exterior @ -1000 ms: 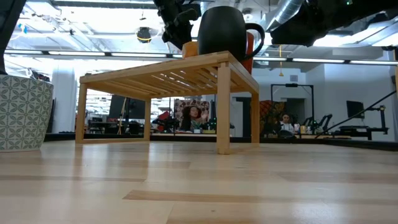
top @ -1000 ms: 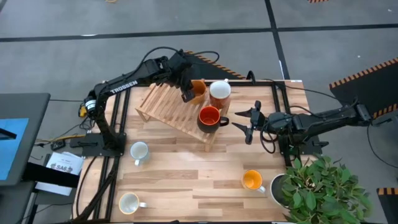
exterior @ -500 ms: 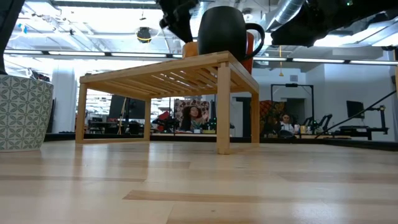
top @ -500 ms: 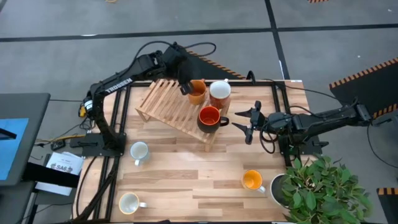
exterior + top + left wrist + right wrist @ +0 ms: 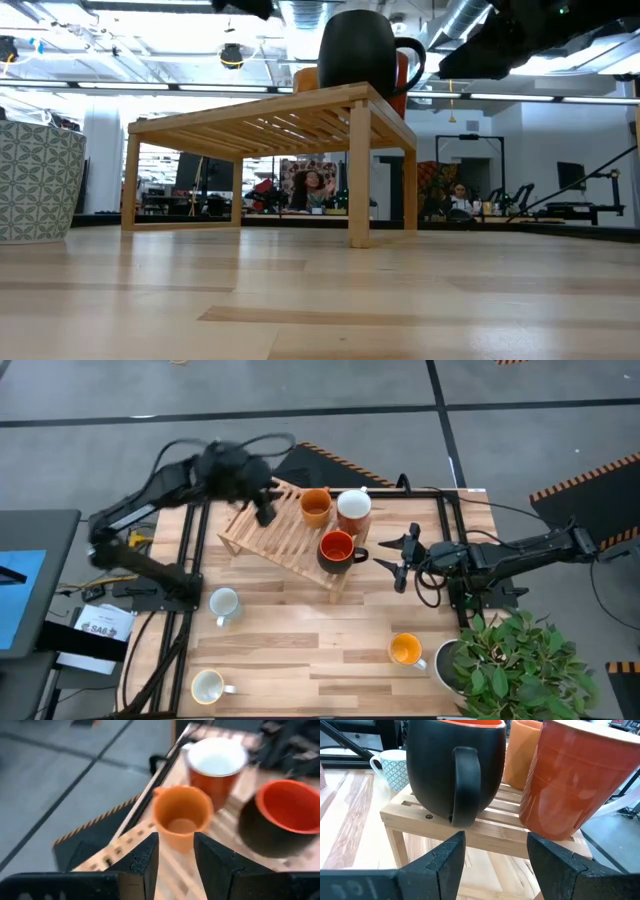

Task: Place coffee mugs
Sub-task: Put the blue patterned mug on the shelf

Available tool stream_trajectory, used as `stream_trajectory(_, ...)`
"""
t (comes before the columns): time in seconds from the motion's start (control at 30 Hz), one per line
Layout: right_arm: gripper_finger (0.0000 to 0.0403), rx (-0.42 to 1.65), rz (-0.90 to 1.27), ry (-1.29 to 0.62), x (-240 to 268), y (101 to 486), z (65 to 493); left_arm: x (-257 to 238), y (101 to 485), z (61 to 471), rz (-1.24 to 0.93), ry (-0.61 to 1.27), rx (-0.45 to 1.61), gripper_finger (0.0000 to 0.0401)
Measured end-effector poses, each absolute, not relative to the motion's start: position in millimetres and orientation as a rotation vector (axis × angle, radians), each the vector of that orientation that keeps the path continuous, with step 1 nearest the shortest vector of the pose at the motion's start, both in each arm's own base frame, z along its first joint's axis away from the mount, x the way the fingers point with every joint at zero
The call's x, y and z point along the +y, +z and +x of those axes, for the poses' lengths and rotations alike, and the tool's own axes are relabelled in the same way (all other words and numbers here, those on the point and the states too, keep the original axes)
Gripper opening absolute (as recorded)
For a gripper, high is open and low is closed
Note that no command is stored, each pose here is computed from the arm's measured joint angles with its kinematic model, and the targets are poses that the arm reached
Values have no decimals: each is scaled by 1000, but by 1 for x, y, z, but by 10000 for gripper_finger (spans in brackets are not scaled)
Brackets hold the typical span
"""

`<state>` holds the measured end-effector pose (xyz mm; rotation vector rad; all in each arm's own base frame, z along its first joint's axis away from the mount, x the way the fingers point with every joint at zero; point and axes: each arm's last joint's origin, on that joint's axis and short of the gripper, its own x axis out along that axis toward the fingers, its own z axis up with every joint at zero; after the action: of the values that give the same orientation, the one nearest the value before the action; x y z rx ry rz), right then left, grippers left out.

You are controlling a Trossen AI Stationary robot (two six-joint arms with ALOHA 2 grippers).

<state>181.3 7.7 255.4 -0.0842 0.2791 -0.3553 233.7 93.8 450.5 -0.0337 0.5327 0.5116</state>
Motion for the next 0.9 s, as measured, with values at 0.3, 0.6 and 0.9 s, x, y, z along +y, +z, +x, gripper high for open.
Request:
stream_trajectory(0.3, 240, 276, -74, -357, 8, 256, 181, 37, 359, 171, 31, 329, 411, 106)
stream_trajectory(0.6, 240, 275, -74, -357, 8, 256, 181, -14, 331, 157, -120, -2, 480, 106)
stream_trajectory(0.9, 240, 275, -67, -358, 8, 256, 181, -72, 288, 169, -234, 47, 901, 105)
